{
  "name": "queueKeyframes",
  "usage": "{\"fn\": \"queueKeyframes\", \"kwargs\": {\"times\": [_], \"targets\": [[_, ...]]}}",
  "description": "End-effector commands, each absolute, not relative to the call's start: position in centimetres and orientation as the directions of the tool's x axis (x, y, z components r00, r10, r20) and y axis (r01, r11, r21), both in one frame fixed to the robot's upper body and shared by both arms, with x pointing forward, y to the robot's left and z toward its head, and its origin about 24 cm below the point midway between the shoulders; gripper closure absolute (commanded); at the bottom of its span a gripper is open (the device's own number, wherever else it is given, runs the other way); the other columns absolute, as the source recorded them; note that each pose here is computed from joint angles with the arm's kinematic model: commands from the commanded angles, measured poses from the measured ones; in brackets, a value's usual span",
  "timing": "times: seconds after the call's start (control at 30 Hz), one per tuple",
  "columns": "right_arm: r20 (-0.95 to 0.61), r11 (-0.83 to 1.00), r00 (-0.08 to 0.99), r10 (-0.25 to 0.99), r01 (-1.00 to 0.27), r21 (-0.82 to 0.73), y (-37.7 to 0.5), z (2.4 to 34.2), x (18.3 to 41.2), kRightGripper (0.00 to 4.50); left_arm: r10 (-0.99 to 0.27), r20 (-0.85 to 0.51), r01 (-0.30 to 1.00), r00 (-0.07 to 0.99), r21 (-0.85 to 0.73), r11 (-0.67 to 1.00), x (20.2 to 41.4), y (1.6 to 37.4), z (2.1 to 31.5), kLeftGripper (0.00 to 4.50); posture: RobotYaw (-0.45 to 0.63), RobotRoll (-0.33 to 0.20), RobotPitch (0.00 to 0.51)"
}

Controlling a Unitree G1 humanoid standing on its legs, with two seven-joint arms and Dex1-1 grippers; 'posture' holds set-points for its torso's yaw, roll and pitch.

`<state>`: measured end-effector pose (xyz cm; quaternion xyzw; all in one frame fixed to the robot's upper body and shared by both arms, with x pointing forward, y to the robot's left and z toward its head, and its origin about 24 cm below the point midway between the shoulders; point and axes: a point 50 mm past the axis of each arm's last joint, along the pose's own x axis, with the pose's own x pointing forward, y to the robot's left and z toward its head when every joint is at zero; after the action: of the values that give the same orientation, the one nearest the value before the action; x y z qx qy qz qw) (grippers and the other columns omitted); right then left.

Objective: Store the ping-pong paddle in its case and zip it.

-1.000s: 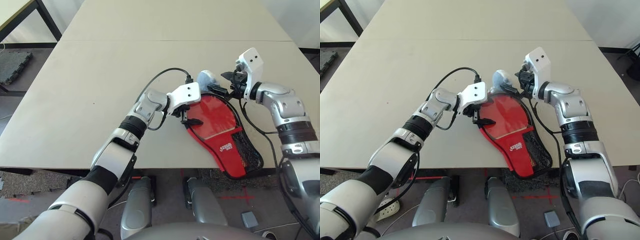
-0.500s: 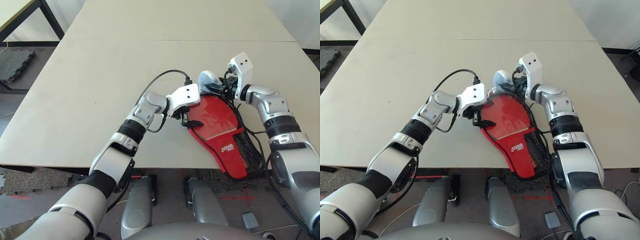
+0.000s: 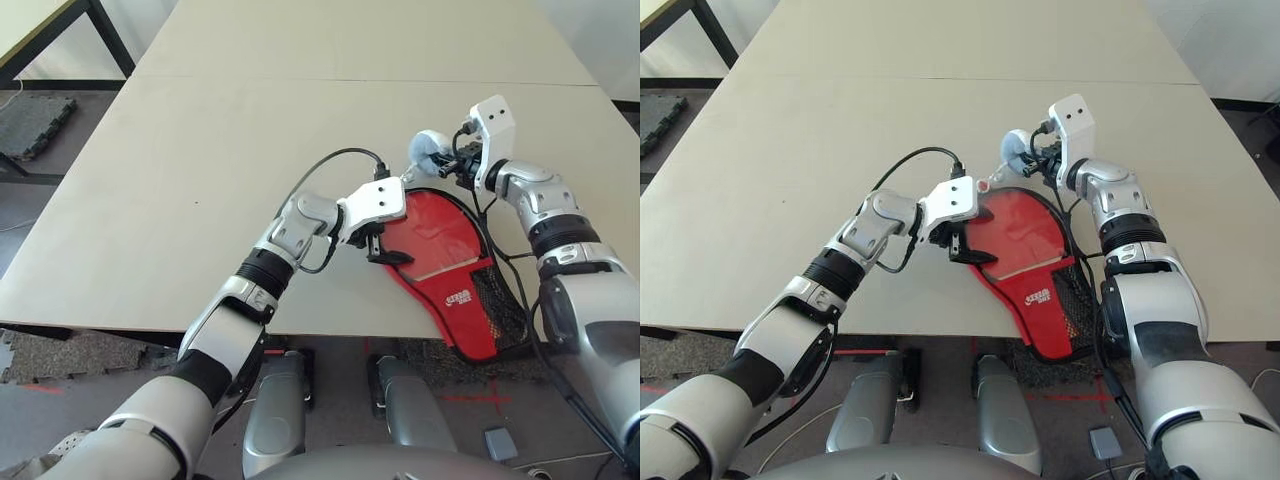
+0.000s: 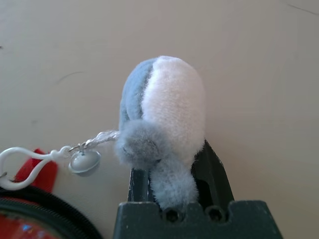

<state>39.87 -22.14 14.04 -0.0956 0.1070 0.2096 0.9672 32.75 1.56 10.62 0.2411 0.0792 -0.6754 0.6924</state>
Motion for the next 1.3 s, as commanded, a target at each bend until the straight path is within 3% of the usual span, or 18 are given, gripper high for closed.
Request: {"fn": "queueKeyframes", "kwargs": {"times": [0.03, 0.5, 0.7, 1.17, 1.3], "targets": [[-0.238, 0.929, 0.929, 0.285, -0.328, -0.17, -24.0, 14.4, 39.8, 4.33, -0.838, -0.545, 0.991, 0.015, 0.117, -0.059, 31.7, 2.0, 7.3, 0.0, 0.05, 0.0, 0.221], [-0.252, 0.969, 0.966, 0.054, -0.111, -0.22, -29.5, 14.1, 38.3, 4.33, -0.838, -0.546, 0.991, 0.006, 0.118, -0.07, 31.6, 1.5, 7.2, 0.0, 0.02, 0.0, 0.221], [-0.27, 0.97, 0.962, 0.036, -0.099, -0.223, -31.5, 14.0, 37.1, 4.33, -0.837, -0.547, 0.99, 0.007, 0.122, -0.072, 31.7, 1.4, 7.3, 0.0, 0.01, 0.0, 0.219], [-0.397, 0.943, 0.913, 0.098, -0.212, -0.256, -36.6, 15.3, 31.7, 4.33, -0.835, -0.55, 0.988, 0.004, 0.133, -0.083, 32.1, 0.8, 7.4, 0.0, -0.04, 0.0, 0.216], [-0.48, 0.927, 0.86, 0.171, -0.305, -0.217, -37.0, 15.3, 28.7, 4.33, -0.836, -0.549, 0.986, 0.002, 0.141, -0.09, 32.2, 0.5, 7.5, 0.0, -0.05, 0.0, 0.217]]}}
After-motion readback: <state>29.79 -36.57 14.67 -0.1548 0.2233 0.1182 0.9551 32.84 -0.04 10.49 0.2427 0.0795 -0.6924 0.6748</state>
